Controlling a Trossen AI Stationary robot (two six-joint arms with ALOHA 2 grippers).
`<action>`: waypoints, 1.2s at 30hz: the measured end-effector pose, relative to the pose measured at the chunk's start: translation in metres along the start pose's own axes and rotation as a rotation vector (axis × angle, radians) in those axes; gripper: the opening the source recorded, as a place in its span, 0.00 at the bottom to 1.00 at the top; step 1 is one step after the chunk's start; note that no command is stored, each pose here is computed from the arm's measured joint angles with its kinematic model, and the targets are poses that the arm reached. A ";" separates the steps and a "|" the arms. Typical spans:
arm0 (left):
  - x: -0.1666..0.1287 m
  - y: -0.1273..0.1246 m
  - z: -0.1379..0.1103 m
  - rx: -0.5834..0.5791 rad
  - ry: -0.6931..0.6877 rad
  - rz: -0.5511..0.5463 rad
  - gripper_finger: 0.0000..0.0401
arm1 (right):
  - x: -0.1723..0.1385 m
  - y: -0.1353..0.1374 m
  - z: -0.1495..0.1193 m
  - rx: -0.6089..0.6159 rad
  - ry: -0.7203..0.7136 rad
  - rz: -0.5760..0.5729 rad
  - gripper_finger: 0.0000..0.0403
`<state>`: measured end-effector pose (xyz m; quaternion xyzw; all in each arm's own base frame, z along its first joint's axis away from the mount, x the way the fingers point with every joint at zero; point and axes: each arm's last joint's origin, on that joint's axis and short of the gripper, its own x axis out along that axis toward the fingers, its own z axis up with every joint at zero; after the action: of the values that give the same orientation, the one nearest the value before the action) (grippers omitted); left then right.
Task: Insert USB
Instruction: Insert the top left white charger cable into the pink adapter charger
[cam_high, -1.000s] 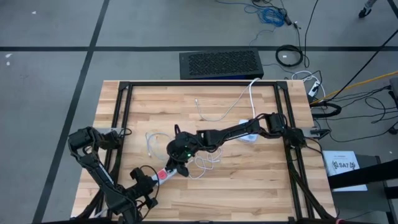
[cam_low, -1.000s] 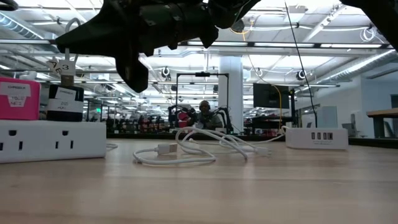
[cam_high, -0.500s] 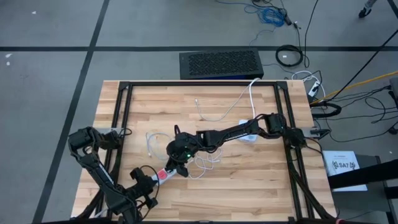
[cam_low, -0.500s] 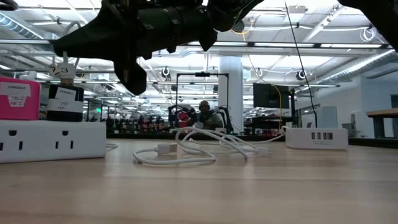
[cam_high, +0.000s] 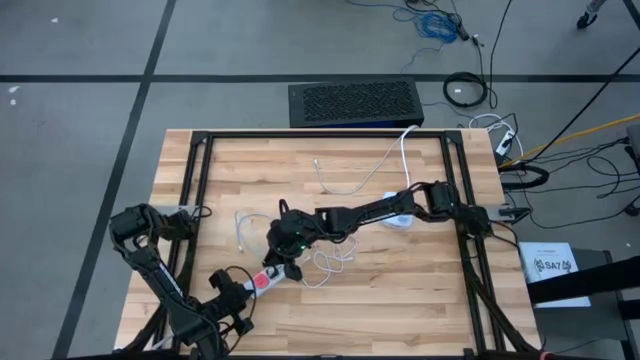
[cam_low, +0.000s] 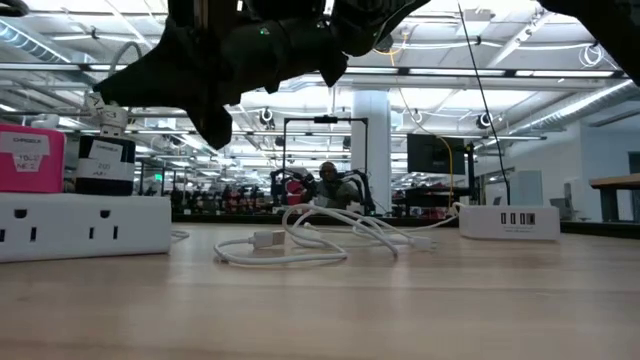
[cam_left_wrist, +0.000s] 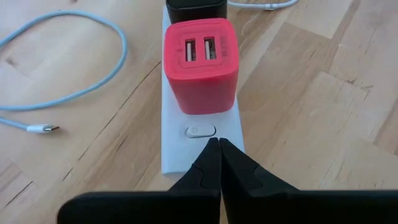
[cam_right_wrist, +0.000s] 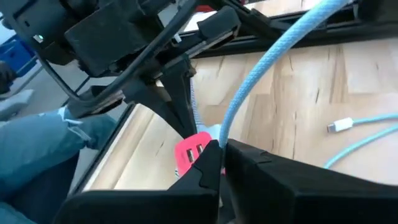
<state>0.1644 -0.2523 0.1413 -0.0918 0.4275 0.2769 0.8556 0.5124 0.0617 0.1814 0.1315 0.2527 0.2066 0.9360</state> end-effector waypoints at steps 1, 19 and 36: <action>0.000 0.000 0.000 0.003 0.000 0.000 0.00 | 0.000 0.000 0.000 -0.011 -0.005 0.001 0.00; 0.000 -0.001 0.000 0.008 -0.001 -0.010 0.00 | 0.016 0.040 -0.019 -0.224 0.080 -0.043 0.00; 0.000 -0.001 0.000 0.008 -0.001 -0.011 0.00 | -0.012 0.053 0.019 -0.295 -0.029 -0.100 0.00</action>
<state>0.1652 -0.2533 0.1412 -0.0908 0.4278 0.2707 0.8576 0.4958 0.0998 0.2205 -0.0174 0.2125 0.1926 0.9578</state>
